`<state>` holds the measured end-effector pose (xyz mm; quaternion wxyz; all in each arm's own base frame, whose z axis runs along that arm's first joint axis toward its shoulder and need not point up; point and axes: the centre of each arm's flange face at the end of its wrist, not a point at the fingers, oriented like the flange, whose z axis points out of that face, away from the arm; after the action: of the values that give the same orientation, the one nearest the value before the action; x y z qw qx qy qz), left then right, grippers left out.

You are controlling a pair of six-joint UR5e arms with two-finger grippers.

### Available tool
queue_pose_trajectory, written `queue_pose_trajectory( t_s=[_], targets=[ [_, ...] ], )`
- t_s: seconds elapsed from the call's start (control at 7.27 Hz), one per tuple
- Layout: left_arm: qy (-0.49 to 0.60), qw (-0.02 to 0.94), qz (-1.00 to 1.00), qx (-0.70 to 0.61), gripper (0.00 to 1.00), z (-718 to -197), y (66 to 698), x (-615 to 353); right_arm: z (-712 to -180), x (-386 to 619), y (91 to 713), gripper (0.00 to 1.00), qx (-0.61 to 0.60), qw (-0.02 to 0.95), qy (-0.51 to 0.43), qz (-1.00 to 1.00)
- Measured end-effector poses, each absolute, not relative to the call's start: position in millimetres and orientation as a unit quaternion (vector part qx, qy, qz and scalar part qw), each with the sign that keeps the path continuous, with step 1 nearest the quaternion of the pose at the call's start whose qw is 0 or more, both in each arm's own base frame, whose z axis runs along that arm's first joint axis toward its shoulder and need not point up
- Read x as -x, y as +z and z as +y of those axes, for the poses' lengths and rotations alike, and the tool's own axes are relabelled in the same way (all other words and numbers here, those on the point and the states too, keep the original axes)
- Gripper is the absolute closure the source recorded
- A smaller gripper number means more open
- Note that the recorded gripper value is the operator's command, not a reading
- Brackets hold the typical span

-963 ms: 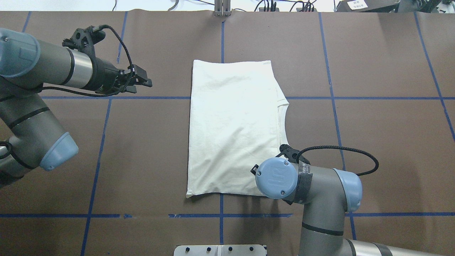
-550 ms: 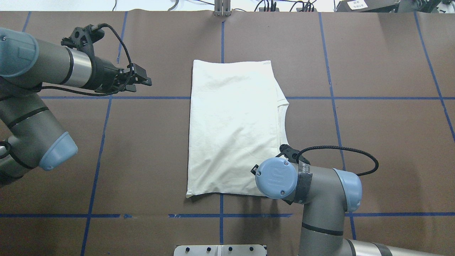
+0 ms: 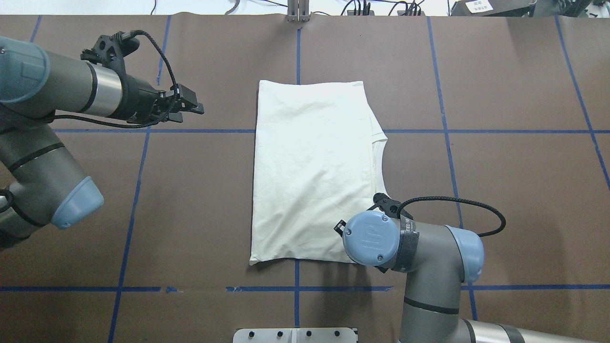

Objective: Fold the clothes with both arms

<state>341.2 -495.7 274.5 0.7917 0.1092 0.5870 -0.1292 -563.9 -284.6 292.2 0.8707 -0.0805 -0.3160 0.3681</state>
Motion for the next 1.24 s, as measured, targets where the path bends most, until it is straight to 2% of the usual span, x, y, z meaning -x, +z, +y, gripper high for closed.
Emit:
queue_pose_trajectory(
  t_s=[0.14,0.28,1.24],
  targets=[
    [-0.129,0.792,0.587,-0.109,0.38,-496,274,-341,-285,565,295,0.55,0.082,0.868,0.37,-0.321],
    [-0.13,0.792,0.587,-0.109,0.38,-496,274,-340,-285,565,296,1.0,0.083,0.866,0.371,-0.323],
    [-0.143,0.789,0.59,-0.098,0.38,-484,265,-351,-280,546,283,1.0,0.099,0.863,0.359,-0.342]
  ],
)
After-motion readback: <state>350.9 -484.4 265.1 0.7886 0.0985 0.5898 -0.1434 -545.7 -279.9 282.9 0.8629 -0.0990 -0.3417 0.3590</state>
